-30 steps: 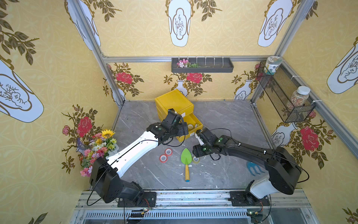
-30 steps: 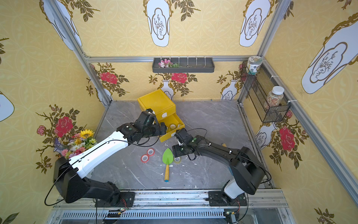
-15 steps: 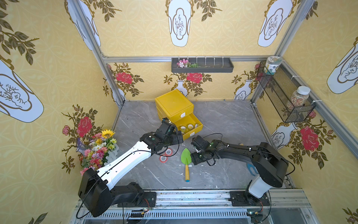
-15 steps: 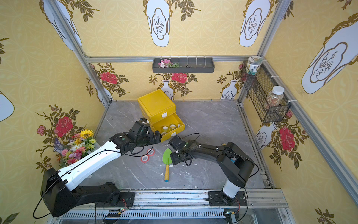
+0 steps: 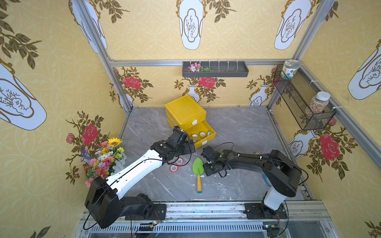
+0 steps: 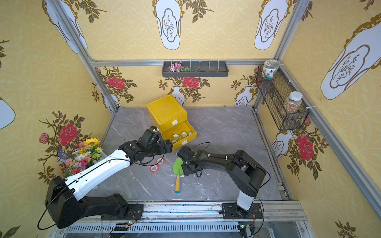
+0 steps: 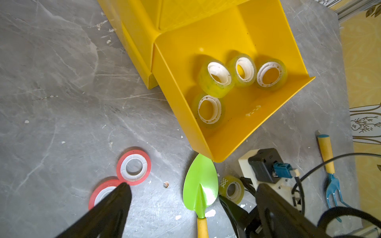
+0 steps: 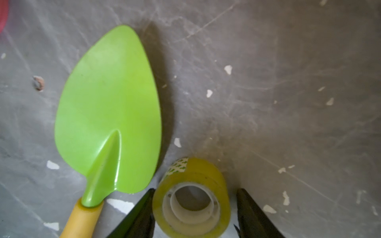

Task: Place the transparent tape into the drawer according to color
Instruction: Pick up the tape at the center of the board, then place the tape in the drawer, then close the drawer in the storage box, then open the drawer in the storage box.

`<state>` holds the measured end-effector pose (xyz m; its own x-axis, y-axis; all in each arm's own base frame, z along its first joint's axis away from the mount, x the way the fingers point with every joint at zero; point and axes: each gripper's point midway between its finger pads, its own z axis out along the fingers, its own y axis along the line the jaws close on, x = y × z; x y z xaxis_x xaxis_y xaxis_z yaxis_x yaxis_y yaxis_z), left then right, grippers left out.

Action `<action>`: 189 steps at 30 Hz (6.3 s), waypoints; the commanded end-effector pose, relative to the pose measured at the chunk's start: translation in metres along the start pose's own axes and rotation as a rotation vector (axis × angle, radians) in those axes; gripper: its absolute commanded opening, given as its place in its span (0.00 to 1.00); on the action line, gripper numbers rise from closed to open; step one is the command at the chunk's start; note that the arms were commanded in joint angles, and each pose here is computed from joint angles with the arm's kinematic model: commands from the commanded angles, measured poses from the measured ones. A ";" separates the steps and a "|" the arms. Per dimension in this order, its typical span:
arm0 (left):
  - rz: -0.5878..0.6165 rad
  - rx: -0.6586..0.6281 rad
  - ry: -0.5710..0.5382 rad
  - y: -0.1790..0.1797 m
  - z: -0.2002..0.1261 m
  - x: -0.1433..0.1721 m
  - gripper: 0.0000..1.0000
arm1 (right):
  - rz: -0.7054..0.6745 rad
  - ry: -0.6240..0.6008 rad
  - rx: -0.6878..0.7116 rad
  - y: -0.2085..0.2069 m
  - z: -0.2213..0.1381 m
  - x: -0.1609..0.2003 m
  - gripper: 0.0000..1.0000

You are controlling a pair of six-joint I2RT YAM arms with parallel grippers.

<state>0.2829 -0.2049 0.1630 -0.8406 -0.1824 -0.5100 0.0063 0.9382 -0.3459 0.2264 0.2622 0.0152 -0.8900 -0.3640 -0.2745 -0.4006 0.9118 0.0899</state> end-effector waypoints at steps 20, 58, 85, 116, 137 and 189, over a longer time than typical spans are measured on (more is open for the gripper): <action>-0.030 -0.059 0.040 0.026 0.012 0.027 1.00 | 0.138 -0.292 -0.033 -0.054 -0.111 -0.076 0.46; -0.072 -0.094 0.034 0.049 0.007 0.043 1.00 | 0.029 -0.437 -0.100 -0.009 -0.109 -0.234 0.78; -0.221 -0.077 -0.378 0.035 -0.017 -0.174 0.85 | 0.171 -0.470 -0.248 -0.016 -0.099 -0.147 0.59; -0.180 -0.153 -0.169 0.053 0.056 -0.136 0.80 | 0.289 -0.724 -0.411 0.003 -0.035 -0.268 0.60; -0.161 -0.137 -0.144 0.053 0.050 -0.126 0.85 | 0.581 -0.680 -0.631 -0.008 -0.005 -0.237 0.69; -0.151 -0.123 -0.102 0.051 0.063 -0.119 0.85 | 0.949 -0.867 -0.899 -0.017 0.037 -0.240 0.52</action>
<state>0.4504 -0.1606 0.2058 -0.6237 -0.4348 -0.6496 -0.1526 0.8828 -0.4443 0.4568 0.3431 0.0549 -0.6197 0.7638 -0.1807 -0.0651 0.1794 0.9816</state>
